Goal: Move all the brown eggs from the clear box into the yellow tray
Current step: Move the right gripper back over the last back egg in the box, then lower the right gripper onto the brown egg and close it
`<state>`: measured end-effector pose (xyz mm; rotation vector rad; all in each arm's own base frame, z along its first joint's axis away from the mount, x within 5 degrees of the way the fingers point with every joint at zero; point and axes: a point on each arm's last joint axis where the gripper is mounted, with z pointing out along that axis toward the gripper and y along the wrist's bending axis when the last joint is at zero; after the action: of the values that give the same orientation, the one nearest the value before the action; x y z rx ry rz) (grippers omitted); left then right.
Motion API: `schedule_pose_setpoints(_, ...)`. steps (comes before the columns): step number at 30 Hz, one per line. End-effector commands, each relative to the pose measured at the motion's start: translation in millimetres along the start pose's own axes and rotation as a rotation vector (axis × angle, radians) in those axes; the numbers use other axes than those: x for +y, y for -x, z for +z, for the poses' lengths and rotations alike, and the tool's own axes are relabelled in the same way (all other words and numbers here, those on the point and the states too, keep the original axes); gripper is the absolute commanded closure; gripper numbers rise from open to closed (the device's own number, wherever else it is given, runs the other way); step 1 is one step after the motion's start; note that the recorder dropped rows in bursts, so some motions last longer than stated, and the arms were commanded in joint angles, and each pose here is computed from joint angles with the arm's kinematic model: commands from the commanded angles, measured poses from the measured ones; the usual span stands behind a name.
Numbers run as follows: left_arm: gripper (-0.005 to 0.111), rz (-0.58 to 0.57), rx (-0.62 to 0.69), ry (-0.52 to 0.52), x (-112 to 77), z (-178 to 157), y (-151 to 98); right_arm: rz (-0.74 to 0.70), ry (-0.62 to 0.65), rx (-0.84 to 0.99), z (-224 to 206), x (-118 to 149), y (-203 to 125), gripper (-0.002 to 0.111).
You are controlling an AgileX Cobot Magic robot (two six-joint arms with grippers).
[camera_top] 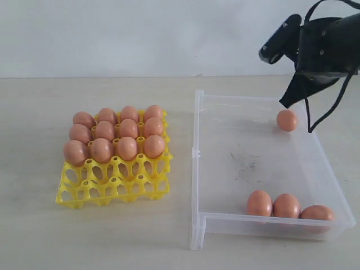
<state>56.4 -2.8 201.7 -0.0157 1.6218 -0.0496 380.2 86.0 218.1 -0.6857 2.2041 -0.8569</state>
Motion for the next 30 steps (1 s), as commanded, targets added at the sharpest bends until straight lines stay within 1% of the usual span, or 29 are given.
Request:
schedule_pose_setpoints(1, 0.103, -0.005, -0.013, 0.005, 0.4, 0, 0, 0.209, 0.396, 0.082, 4, -4, 1, 0.109)
schedule_pose_setpoints(2, 0.103, -0.005, -0.013, 0.005, 0.4, 0, 0, 0.313, 0.534, 0.086, 5, -10, 7, 0.109)
schedule_pose_setpoints(3, 0.103, -0.005, -0.013, 0.005, 0.4, 0, 0, 0.36, 0.641, 0.118, 9, -15, 9, 0.109)
schedule_pose_setpoints(4, 0.103, -0.005, -0.013, 0.005, 0.4, 0, 0, 0.39, 0.689, 0.14, 10, -14, 11, 0.109)
schedule_pose_setpoints(5, 0.103, -0.005, -0.013, 0.005, 0.4, 0, 0, 0.395, 0.712, 0.174, 16, -12, 15, 0.109)
schedule_pose_setpoints(8, 0.103, -0.005, -0.013, 0.005, 0.4, 0, 0, 0.408, 0.718, 0.209, 33, -1, 21, 0.107)
schedule_pose_setpoints(9, 0.103, -0.005, -0.013, 0.005, 0.4, 0, 0, 0.388, 0.714, 0.234, 42, 5, 21, 0.099)
schedule_pose_setpoints(12, 0.103, -0.005, -0.013, 0.005, 0.4, 0, 0, 0.375, 0.7, 0.265, 53, 9, 21, 0.078)
schedule_pose_setpoints(14, 0.103, -0.005, -0.013, 0.005, 0.4, 0, 0, 0.391, 0.681, 0.274, 57, 10, 22, 0.058)
schedule_pose_setpoints(15, 0.103, -0.005, -0.013, 0.005, 0.4, 0, 0, 0.41, 0.679, 0.281, 59, 10, 22, 0.053)
schedule_pose_setpoints(16, 0.103, -0.005, -0.013, 0.005, 0.4, 0, 0, 0.413, 0.662, 0.282, 61, 10, 22, 0.05)
schedule_pose_setpoints(20, 0.103, -0.005, -0.013, 0.005, 0.4, 0, 0, 0.405, 0.629, 0.305, 68, 11, 21, 0.053)
schedule_pose_setpoints(25, 0.103, -0.005, -0.013, 0.005, 0.4, 0, 0, 0.378, 0.609, 0.308, 78, 18, 18, 0.053)
schedule_pose_setpoints(30, 0.103, -0.005, -0.013, 0.005, 0.4, 0, 0, 0.386, 0.603, 0.304, 87, 26, 17, 0.053)
